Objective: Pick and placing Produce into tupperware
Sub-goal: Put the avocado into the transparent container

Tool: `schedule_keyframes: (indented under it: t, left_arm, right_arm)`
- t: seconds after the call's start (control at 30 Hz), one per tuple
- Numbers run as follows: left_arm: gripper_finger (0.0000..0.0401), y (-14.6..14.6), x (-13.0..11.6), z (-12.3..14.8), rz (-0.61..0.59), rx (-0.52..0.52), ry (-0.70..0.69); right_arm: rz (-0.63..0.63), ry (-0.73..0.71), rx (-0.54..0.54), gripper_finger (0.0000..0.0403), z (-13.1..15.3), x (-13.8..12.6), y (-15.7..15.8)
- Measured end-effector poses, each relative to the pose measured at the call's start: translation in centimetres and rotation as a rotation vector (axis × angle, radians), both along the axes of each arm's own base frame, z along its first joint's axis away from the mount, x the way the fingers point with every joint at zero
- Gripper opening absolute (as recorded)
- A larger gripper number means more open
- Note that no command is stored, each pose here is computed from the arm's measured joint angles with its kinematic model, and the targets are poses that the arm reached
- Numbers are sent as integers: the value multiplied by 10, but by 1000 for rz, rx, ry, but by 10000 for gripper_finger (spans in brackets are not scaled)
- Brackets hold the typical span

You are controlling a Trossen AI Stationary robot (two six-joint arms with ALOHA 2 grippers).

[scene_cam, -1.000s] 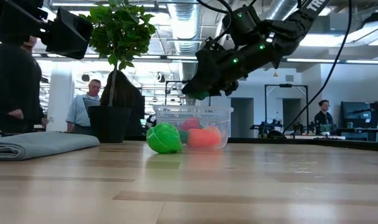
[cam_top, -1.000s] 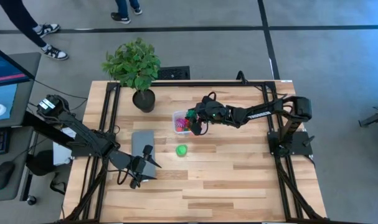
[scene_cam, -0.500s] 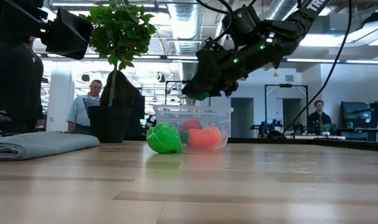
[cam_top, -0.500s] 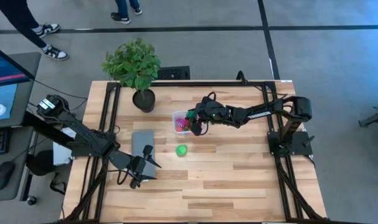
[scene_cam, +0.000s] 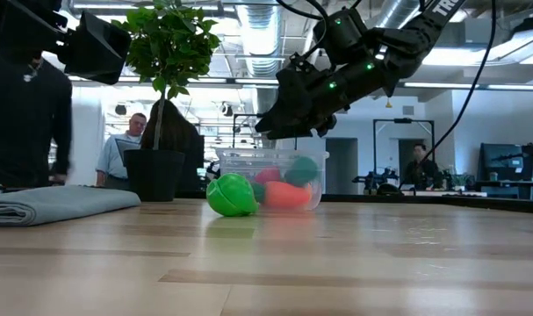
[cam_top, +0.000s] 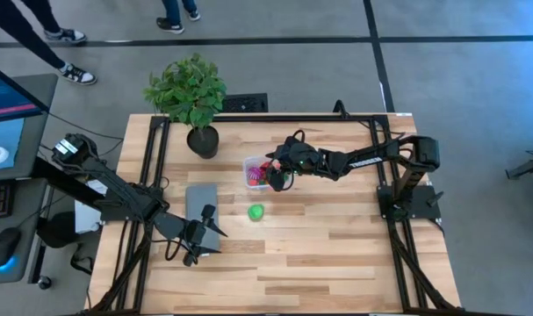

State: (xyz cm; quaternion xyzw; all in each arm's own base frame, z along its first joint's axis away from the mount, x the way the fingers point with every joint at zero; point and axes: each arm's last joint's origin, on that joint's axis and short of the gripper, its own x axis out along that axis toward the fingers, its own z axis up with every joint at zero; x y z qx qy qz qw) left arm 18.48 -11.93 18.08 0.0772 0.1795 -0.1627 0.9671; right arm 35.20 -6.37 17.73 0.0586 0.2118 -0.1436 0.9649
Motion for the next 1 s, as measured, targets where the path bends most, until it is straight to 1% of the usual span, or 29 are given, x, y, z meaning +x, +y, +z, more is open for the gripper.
schedule_keyframes:
  t: [0.33,0.43,0.6,0.77,0.87,0.93,1.0]
  left_arm:
    - [231,0,0,0,0,1,0]
    - [231,0,0,0,0,6,-2]
    - [231,1,0,0,18,16,-6]
    - [231,5,1,-1,67,39,-1]
    - [231,8,3,-2,112,45,0]
    - [231,11,5,-2,162,30,-1]
    - [231,14,6,-2,216,8,-2]
  right_arm:
    - [5,0,-9,277,0,0,1]
    - [29,-17,-39,277,4,1,5]
    - [83,-92,-109,277,28,-2,19]
    - [124,-176,-161,277,61,-13,40]
    - [171,-228,-165,277,78,-20,57]
    - [208,-260,-164,277,88,-25,70]
    - [254,-258,-163,277,93,-31,84]
